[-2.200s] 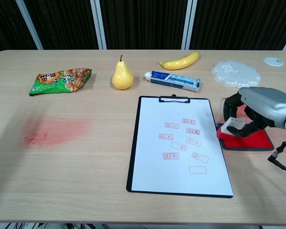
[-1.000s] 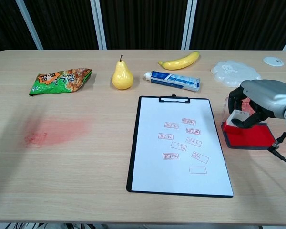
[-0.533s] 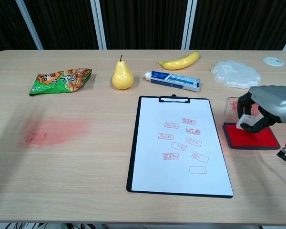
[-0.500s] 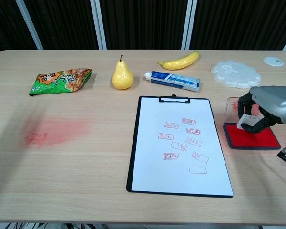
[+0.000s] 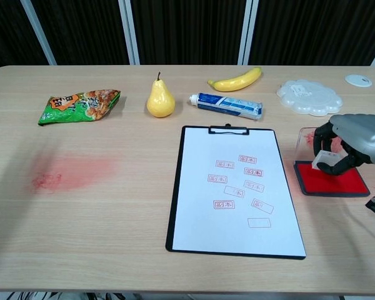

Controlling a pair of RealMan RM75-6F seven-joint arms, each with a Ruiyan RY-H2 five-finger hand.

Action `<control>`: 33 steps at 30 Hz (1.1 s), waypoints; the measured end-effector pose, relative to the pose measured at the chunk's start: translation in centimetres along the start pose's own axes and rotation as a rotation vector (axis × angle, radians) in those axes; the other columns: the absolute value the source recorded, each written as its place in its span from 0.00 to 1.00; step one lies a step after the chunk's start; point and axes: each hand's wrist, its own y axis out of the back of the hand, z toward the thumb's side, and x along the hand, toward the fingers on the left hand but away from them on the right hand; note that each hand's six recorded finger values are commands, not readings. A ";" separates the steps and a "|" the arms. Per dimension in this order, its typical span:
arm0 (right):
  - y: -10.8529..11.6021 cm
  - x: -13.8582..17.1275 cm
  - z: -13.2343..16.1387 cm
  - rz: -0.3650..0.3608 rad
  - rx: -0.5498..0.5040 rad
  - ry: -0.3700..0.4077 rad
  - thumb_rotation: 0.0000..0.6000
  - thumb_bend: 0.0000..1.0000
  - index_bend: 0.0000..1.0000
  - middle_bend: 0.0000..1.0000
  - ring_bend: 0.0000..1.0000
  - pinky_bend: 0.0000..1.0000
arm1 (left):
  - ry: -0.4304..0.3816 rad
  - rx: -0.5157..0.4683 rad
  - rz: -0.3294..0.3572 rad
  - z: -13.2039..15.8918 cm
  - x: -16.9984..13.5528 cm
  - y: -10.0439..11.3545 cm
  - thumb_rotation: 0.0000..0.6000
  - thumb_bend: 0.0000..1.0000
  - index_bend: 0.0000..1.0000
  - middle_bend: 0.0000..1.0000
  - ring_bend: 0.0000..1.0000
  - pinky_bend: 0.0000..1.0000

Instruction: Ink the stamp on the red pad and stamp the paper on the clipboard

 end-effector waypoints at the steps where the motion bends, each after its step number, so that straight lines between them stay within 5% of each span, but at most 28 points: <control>1: 0.2 0.0 0.1 -0.005 -0.004 0.004 1.00 0.75 0.91 0.87 0.88 0.88 | 0.000 -0.001 0.000 0.0 0.0 0.0 1.00 0.04 0.00 0.00 0.00 0.00; 11: 2.6 0.5 1.4 -0.056 -0.038 0.042 1.00 0.75 0.91 0.87 0.88 0.88 | -0.003 0.000 0.001 0.0 0.0 0.0 1.00 0.04 0.00 0.00 0.00 0.00; 33: -0.7 1.6 -1.5 0.027 -0.019 -0.029 1.00 0.75 0.91 0.87 0.88 0.88 | -0.001 0.004 -0.003 0.0 0.0 0.0 1.00 0.04 0.00 0.00 0.00 0.00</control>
